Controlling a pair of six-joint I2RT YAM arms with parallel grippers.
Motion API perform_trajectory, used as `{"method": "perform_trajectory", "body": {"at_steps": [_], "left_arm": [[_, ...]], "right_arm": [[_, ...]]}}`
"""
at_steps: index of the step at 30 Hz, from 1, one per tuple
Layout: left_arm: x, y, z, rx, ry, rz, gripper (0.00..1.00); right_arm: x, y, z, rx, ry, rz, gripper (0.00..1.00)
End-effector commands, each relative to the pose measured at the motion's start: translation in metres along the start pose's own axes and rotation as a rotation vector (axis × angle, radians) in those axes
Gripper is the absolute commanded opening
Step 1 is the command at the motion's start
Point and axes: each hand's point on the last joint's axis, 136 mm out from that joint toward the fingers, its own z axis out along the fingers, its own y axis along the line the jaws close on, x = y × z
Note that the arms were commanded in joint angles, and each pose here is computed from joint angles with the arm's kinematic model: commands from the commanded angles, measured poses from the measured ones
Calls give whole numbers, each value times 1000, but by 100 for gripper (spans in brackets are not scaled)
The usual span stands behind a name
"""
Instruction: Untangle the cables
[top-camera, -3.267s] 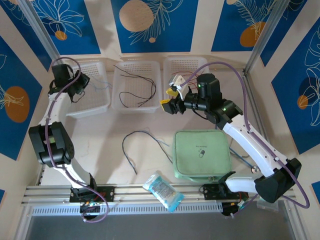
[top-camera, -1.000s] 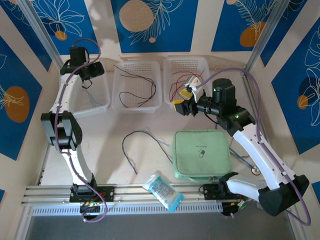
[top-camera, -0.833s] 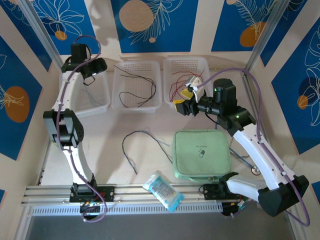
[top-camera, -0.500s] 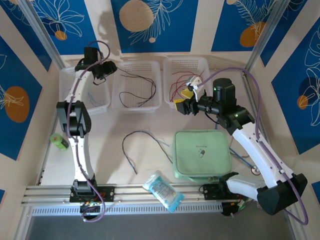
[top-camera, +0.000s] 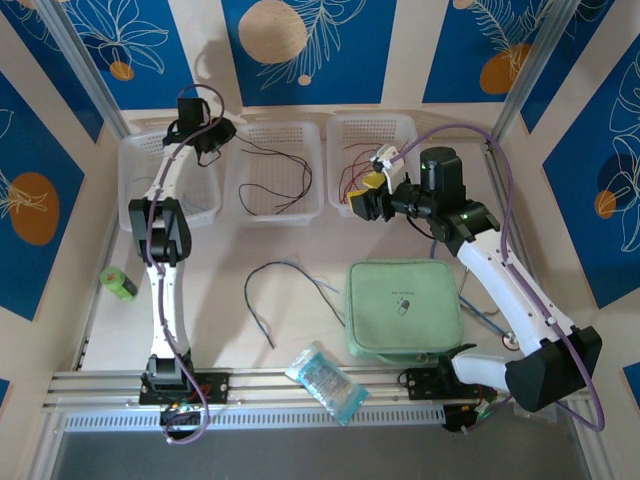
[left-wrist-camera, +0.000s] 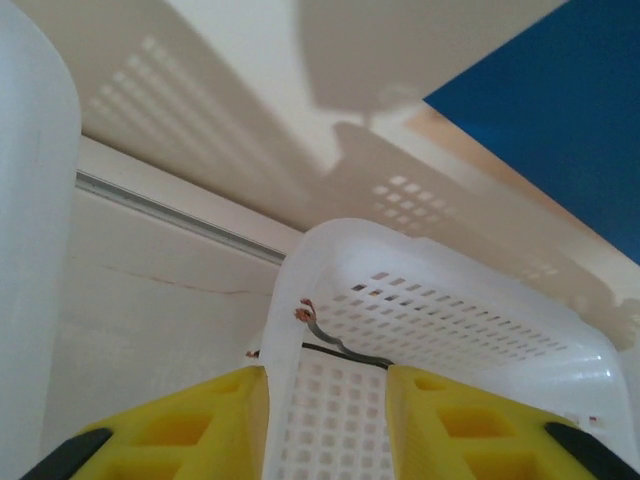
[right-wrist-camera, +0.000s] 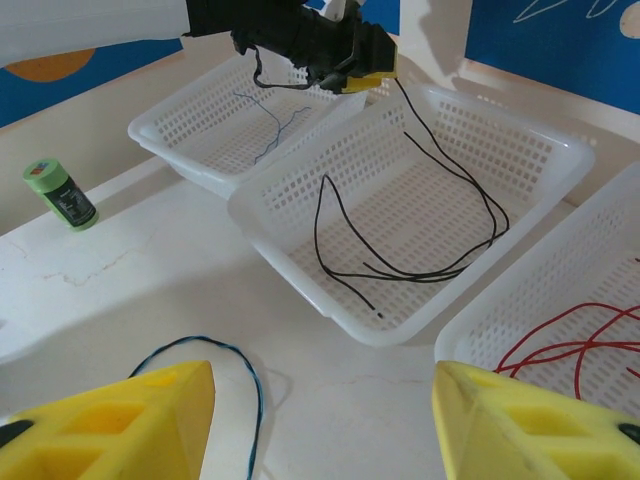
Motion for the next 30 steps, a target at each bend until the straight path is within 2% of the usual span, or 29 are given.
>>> {"method": "perform_trajectory", "body": {"at_steps": [1,5,10,18,27,30], "left_arm": [[-10,-9,6,41,-34,-13,33],[-11,-9,9,40,-45,-6,28],[-18,-10,6,36,-72,11,28],[-14,-7,21,57,-58,-30,28],[-18,-17,16,82,-66,-23,0],[-19,-27,8,96,-65,-13,0]], "right_arm": [[-13,0,-5,-9,-24,0,60],[-15,-2,-8,-3,-32,-1,60],[-17,-3,-8,-5,-32,0,60],[-22,-6,-18,26,-26,-18,59],[-27,-4,-30,44,-46,-21,60],[-28,-2,-31,37,-52,-17,60]]}}
